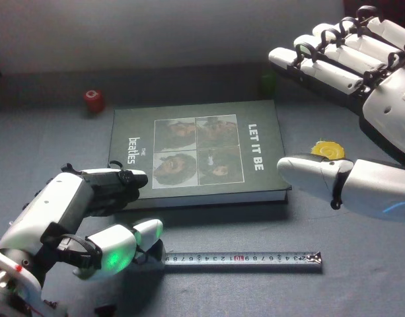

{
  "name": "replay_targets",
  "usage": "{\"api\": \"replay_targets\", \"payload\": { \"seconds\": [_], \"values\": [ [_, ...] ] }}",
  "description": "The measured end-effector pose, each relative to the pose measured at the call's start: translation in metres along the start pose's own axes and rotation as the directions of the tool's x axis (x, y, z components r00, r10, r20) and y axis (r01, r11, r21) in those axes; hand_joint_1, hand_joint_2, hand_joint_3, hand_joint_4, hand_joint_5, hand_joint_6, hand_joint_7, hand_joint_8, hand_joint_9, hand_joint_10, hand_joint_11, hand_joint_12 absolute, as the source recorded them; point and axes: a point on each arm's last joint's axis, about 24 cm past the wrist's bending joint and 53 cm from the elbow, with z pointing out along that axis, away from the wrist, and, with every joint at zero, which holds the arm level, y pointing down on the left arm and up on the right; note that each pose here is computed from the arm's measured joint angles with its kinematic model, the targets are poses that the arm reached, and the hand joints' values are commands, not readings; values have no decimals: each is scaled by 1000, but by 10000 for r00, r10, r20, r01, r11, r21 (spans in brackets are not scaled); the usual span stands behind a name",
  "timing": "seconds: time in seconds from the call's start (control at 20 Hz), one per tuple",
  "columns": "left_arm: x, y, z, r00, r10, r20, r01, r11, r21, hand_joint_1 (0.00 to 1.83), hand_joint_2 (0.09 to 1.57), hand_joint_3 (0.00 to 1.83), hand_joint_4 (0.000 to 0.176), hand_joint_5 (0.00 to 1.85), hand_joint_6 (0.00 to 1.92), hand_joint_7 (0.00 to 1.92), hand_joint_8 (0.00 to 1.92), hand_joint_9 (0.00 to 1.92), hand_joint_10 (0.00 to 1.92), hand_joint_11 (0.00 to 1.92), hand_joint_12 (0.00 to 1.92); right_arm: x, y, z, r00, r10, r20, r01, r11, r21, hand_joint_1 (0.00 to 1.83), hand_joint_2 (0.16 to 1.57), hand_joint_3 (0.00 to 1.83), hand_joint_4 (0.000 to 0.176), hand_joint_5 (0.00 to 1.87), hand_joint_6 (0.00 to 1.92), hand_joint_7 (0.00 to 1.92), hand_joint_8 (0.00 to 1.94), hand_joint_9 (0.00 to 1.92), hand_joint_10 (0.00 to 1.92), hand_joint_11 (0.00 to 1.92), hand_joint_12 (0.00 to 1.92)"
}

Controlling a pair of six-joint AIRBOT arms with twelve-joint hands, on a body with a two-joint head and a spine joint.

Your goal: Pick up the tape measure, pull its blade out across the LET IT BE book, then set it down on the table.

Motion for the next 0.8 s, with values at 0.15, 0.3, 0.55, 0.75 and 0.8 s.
{"api": "replay_targets", "payload": {
  "seconds": [0.15, 0.3, 0.55, 0.75, 0.8],
  "values": [
    [-1, -1, -1, 9999, 134, -14, -133, 9998, 159, 1061, 1066, 2, 0, 689, 0, 738, 2, 692, 0, 483, 496, 0, 0, 0, 10000, 3, 3, -3, 10000, 2, 7, 1155, 0, 72, 172, 3, 203, 2, 168, 4, 0, 582],
    [-21, -10, -2, 9961, -370, 796, 321, 9976, 618, 1058, 1072, 4, 0, 689, 0, 738, 1, 692, 0, 481, 494, 0, 1, 0, 10000, 27, 11, -27, 10000, -25, 21, 1153, 0, 72, 173, 3, 204, 2, 169, 4, 0, 581],
    [-22, -13, -3, 9948, -527, 867, 477, 9971, 594, 1062, 1076, 3, 0, 684, 0, 736, 1, 685, 0, 481, 490, 0, 1, 1, 10000, 30, 18, -30, 10000, -23, 25, 1151, 0, 72, 171, 2, 200, 0, 173, 4, 0, 584],
    [-18, -7, -7, 9976, -208, 656, 173, 9985, 525, 1062, 1076, 2, 0, 684, 0, 739, 2, 687, 1, 484, 487, 0, 2, 1, 10000, 47, 21, -46, 10000, -40, 26, 1150, 0, 72, 171, 0, 186, 0, 167, 0, 0, 569],
    [-15, -4, -8, 9985, -115, 533, 89, 9988, 489, 1062, 1078, 3, 0, 684, 0, 740, 2, 687, 1, 485, 486, 0, 2, 1, 10000, 37, 17, -37, 10000, -52, 26, 1149, 0, 73, 158, 0, 169, 0, 152, 0, 0, 551]
  ]
}}
